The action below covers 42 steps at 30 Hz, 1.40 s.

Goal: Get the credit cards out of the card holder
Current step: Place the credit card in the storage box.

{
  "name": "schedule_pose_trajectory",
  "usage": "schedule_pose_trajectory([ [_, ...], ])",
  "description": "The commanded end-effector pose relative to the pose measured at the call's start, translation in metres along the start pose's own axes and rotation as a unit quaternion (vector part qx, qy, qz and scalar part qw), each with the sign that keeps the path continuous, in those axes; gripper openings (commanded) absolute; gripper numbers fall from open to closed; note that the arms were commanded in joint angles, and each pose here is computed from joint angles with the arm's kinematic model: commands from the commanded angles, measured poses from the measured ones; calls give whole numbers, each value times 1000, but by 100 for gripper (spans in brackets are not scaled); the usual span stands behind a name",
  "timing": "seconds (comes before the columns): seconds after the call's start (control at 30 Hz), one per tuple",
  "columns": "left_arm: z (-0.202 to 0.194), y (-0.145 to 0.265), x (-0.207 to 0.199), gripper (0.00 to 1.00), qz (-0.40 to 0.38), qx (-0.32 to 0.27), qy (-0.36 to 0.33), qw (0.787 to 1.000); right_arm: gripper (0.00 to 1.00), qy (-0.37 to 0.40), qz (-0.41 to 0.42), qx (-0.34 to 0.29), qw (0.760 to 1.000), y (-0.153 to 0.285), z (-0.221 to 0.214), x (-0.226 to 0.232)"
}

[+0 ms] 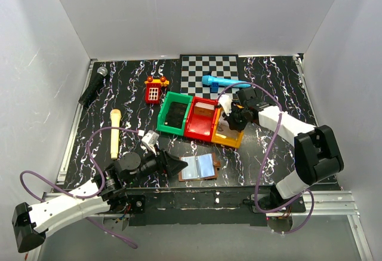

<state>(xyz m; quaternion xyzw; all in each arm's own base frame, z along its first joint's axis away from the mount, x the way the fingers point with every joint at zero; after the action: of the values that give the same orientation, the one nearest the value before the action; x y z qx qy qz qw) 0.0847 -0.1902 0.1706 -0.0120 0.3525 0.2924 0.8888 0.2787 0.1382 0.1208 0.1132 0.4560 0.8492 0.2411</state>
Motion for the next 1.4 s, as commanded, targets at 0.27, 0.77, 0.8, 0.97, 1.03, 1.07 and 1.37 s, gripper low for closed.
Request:
schedule_pose_trajectory([
  [0.27,-4,0,5,63,6,1,-3,1000,1,1,-24,10,1000,-1,10,-7],
  [0.77,-6,1,6,64,5,0,2,1000,16,-8,-37,4,999,3,16,-10],
  [0.8,-6,1,6,64,5,0,2,1000,16,-8,-38,3,999,3,16,-10],
  [0.97,-5,1,5,64,4,0,2,1000,19,-11,-42,-2,999,5,20,-12],
  [1.03,-5,1,6,64,4,1,1,1000,22,-12,-43,-6,999,6,22,-12],
  [1.07,-5,1,6,64,4,1,1,1000,23,-13,-43,-6,999,7,23,-12],
  [1.37,-6,1,6,65,4,2,3,1000,26,-15,-51,-17,998,11,28,-13],
])
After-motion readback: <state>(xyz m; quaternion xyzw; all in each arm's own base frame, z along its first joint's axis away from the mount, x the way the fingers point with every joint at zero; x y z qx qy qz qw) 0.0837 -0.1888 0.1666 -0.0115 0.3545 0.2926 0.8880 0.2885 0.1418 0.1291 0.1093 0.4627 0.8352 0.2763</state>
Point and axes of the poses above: each gripper's point midway between its finger pads, its own y axis back along the fingers, its own x axis along the line the jaws close on, z = x × y, the point moved 7 cm from there along y, back along the fingers, and after that the axes turned 2 degrees about -y, right-handed, at the moved point
